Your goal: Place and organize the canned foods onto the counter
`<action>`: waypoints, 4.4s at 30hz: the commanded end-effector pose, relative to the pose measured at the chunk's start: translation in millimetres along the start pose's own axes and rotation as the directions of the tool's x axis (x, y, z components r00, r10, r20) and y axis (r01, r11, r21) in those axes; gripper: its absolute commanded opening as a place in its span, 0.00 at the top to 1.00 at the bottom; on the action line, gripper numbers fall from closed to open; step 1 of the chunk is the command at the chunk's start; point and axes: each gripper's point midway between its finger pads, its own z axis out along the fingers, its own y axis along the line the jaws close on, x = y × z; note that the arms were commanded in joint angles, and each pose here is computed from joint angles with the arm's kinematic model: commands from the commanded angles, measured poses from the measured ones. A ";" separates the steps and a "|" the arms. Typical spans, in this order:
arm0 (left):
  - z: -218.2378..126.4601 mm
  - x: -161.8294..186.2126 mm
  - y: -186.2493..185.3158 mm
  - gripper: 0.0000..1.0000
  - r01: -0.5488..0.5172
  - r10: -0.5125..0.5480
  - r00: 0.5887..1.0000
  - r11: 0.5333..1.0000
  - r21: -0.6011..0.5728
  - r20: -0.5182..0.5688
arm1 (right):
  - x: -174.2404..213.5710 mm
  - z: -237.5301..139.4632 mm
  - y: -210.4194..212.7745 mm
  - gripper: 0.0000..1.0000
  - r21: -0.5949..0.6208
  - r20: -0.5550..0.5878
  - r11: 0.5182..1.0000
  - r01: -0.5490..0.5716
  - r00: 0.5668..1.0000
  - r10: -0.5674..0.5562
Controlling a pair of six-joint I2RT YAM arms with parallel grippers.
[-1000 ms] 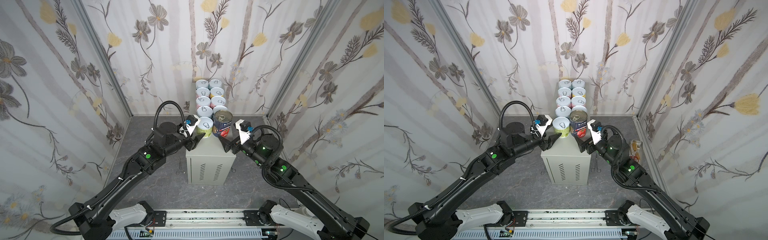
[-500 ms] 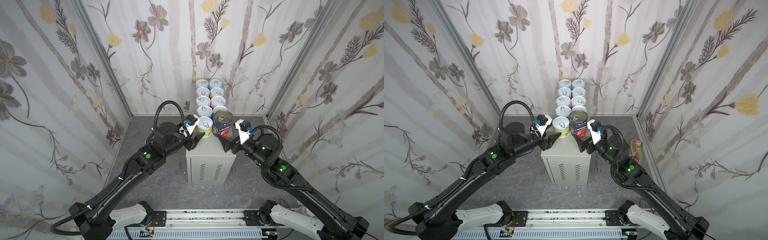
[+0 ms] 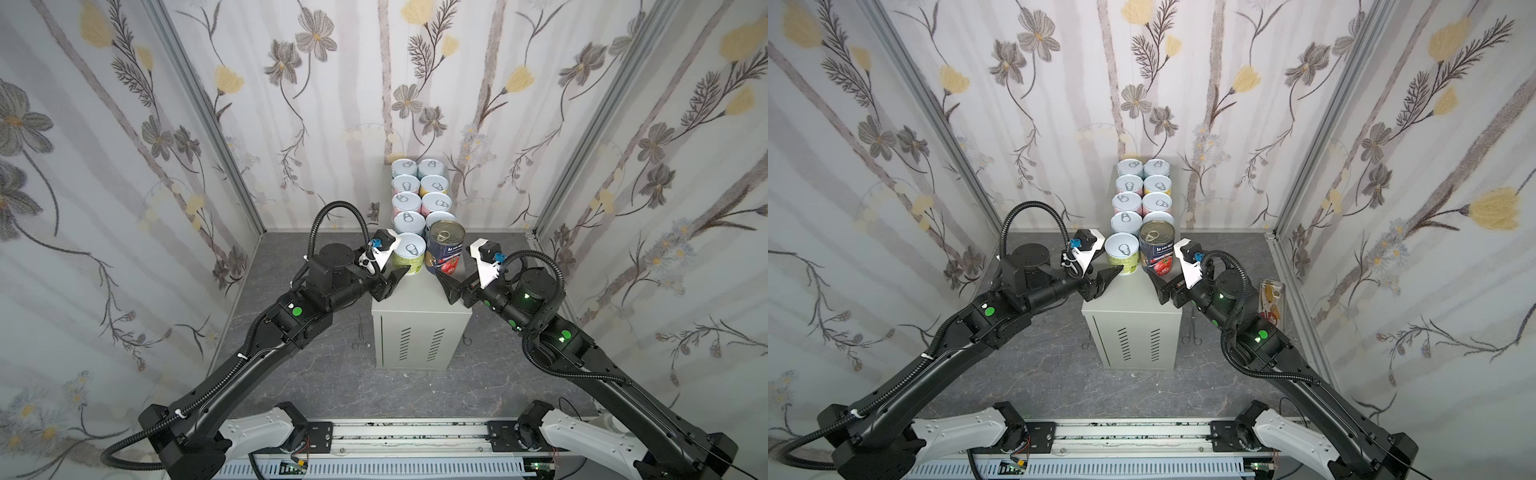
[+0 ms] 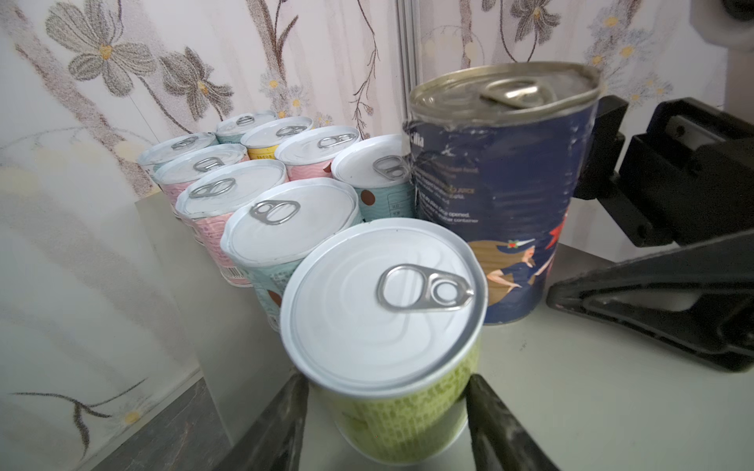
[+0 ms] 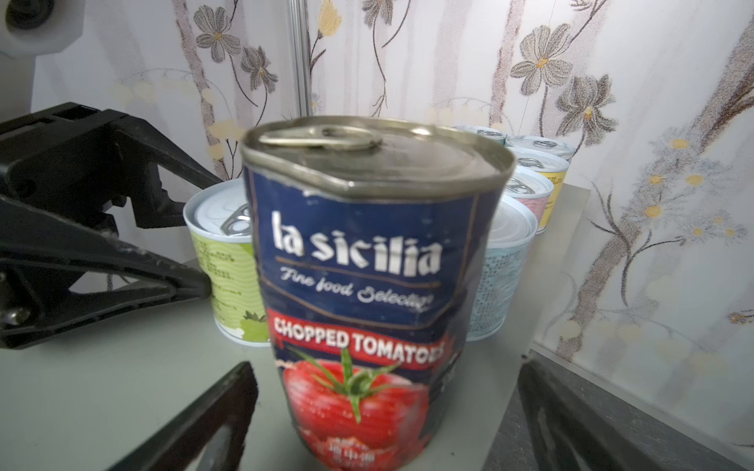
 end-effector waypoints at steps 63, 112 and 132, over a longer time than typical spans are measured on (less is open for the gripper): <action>-35.6 -53.3 105.3 0.10 0.115 -0.018 0.977 0.886 -0.448 0.215 | -65.5 -53.8 -57.7 0.00 0.315 0.150 0.945 0.090 0.978 -0.143; 92.5 -17.2 193.5 0.09 0.125 -0.114 0.992 0.878 -0.461 0.053 | -49.6 110.0 -173.8 0.00 0.272 0.102 0.962 0.021 0.993 -0.050; 99.7 -13.8 187.4 0.09 0.147 -0.147 0.989 0.896 -0.419 0.033 | -36.1 121.6 -175.6 0.00 0.254 0.073 0.967 0.002 0.997 -0.021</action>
